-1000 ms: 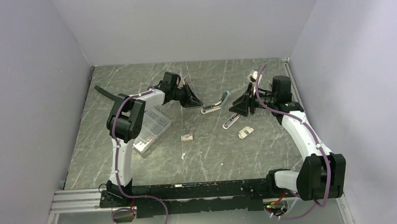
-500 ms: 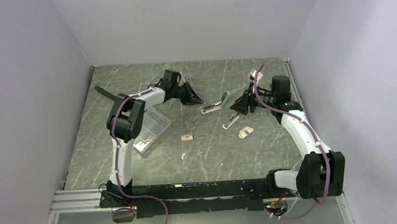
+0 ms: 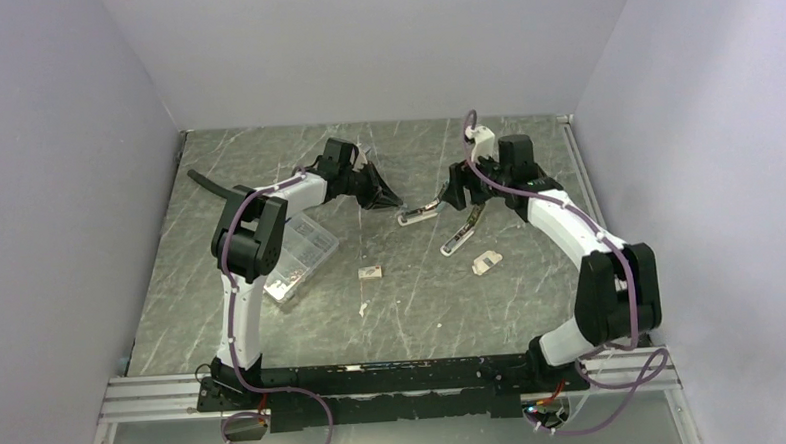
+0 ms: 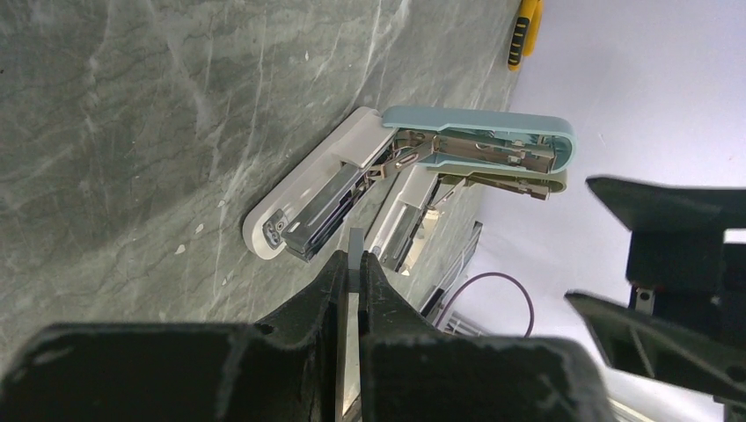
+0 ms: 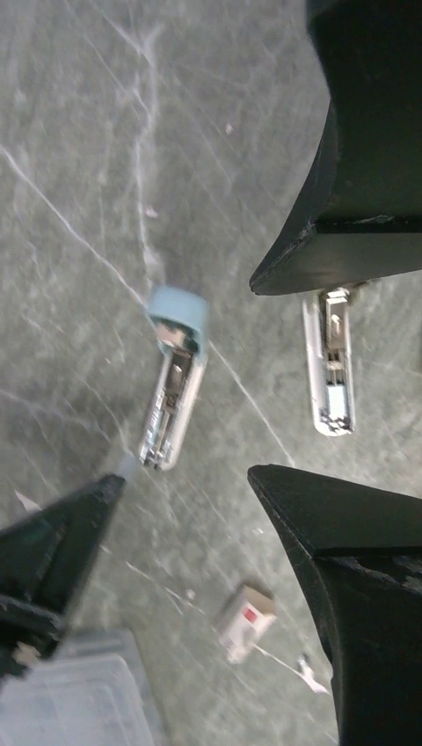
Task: Load the staples into the stapler
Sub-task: Move the stapler to the center of the board.
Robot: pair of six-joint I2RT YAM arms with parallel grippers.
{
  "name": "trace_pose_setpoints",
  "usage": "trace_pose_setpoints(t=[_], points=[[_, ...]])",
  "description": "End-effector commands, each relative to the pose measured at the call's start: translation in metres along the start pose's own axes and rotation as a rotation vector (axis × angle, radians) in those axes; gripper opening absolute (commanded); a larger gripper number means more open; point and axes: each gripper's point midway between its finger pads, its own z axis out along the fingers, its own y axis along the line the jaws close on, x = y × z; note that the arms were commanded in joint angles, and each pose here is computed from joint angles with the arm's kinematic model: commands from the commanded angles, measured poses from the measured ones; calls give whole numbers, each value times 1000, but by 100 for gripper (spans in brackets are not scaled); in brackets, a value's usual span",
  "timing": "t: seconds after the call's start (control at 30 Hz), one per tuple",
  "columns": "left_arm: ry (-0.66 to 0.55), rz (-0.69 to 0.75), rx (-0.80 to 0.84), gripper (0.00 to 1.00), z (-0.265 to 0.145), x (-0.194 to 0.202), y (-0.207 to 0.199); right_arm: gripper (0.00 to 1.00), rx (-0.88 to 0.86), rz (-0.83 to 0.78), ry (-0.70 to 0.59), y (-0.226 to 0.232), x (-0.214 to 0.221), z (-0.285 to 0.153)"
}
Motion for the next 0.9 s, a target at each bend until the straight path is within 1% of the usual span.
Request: trace_pose_setpoints(t=[0.0, 0.1, 0.3, 0.47, 0.6, 0.67, 0.8, 0.87], points=[[-15, 58, 44, 3, -13, -4, -25, 75, 146, -12, -55, -30, -38, 14], [-17, 59, 48, 3, -15, -4, -26, 75, 170, 0, -29, -39, -39, 26], [-19, 62, 57, 3, -20, -3, -28, 75, 131, 52, 29, -39, -26, 51], [-26, 66, 62, 3, -25, -5, -29, 69, 99, 88, 64, -35, -14, 65], [-29, 65, 57, 3, -28, -4, -25, 60, 83, 151, 83, -31, -7, 70], [-29, 73, 56, 3, -30, -3, -25, 54, 64, 165, 73, -27, -8, 71], [-19, 80, 72, 3, -34, 3, -26, 35, 41, 199, 48, -17, -12, 66], [-14, 80, 86, 3, -37, 9, -27, 29, 34, 231, 46, -10, -9, 63]])
